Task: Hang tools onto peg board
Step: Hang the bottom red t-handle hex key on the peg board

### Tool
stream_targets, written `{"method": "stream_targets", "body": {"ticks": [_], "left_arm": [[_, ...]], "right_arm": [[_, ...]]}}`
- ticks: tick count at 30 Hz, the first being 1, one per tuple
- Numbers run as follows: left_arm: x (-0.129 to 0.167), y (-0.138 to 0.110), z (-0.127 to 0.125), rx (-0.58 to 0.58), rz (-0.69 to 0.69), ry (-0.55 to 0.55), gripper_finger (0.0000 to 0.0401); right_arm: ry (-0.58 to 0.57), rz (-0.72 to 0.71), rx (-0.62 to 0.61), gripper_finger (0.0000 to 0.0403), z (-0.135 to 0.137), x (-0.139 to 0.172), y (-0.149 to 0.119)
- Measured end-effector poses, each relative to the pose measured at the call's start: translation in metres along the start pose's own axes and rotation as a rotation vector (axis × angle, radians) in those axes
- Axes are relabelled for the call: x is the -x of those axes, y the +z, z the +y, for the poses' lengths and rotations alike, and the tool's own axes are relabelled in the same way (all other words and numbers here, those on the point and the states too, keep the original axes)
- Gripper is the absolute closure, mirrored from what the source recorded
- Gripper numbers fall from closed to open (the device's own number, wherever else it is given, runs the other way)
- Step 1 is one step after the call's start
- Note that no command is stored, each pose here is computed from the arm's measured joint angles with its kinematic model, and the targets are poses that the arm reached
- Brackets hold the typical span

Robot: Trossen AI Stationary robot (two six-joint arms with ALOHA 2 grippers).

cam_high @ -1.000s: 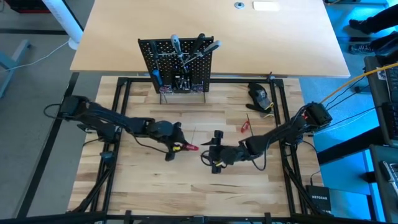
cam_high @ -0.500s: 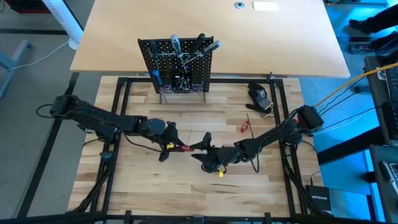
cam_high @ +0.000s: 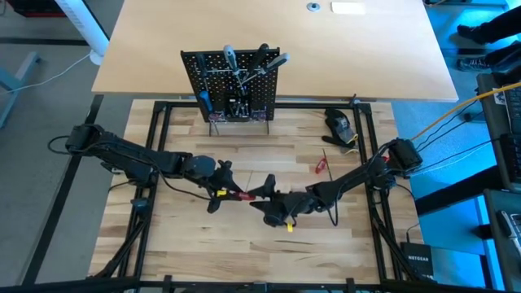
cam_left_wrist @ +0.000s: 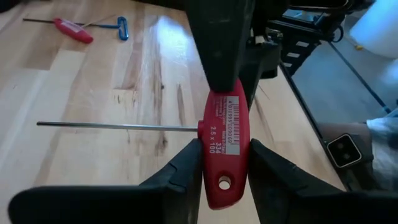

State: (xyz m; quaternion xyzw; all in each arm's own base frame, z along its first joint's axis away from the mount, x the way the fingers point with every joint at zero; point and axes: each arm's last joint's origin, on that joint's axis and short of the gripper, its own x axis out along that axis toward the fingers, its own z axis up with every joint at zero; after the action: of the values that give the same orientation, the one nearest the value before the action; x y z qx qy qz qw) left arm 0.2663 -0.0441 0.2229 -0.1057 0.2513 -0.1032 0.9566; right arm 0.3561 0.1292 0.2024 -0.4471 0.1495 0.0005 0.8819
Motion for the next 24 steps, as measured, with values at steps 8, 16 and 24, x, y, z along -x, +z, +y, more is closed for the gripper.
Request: {"method": "stream_targets", "body": {"ticks": [8,16,24], "left_arm": [[0.000,-0.001,0.000,0.006,0.007,-0.003,0.0304],[0.000,0.000,-0.001,0.027,0.009,-0.026,0.0304],[0.000,0.001,-0.001,0.038,-0.003,-0.027,0.0303]], "right_arm": [[-0.031,-0.014,-0.015,0.0209,-0.003,0.000,0.002],[0.016,-0.034,-0.005,0.0271,-0.002,-0.001,0.000],[0.011,0.002,-0.048,0.0318,-0.008,-0.006,-0.009]]}}
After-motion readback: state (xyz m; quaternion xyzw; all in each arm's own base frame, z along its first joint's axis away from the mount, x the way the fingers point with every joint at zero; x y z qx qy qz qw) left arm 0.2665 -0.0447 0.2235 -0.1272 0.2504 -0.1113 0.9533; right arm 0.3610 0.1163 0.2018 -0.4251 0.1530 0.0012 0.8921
